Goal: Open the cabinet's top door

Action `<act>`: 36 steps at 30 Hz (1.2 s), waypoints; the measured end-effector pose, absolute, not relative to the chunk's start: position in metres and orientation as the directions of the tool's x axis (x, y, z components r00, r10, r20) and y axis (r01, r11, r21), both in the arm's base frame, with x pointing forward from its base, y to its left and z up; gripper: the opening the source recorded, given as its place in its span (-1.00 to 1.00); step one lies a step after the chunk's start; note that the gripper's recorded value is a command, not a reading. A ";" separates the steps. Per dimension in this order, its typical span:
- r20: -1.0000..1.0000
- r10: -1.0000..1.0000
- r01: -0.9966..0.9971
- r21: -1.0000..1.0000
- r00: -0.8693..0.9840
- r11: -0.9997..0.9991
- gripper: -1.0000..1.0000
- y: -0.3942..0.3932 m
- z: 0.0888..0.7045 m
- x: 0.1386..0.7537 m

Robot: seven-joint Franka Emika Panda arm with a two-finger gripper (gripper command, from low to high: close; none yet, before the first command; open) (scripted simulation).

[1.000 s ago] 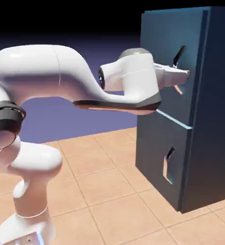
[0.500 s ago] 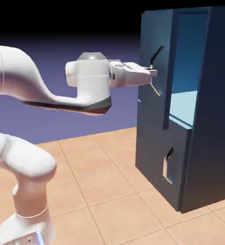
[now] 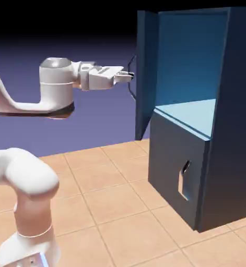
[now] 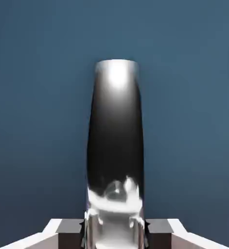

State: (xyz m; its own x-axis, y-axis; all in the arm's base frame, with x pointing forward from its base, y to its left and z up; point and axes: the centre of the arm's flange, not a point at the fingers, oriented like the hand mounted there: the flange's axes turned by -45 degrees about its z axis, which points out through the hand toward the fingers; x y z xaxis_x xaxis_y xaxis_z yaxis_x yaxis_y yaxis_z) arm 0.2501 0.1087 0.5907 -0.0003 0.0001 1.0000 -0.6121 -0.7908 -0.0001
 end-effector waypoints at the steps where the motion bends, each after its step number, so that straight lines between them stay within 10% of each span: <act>1: 1.000 0.000 -0.631 0.000 0.000 -0.776 -1.00 0.116 0.591 0.246; 36: 1.000 0.000 -0.992 0.000 0.000 -0.130 -1.00 0.373 0.591 0.227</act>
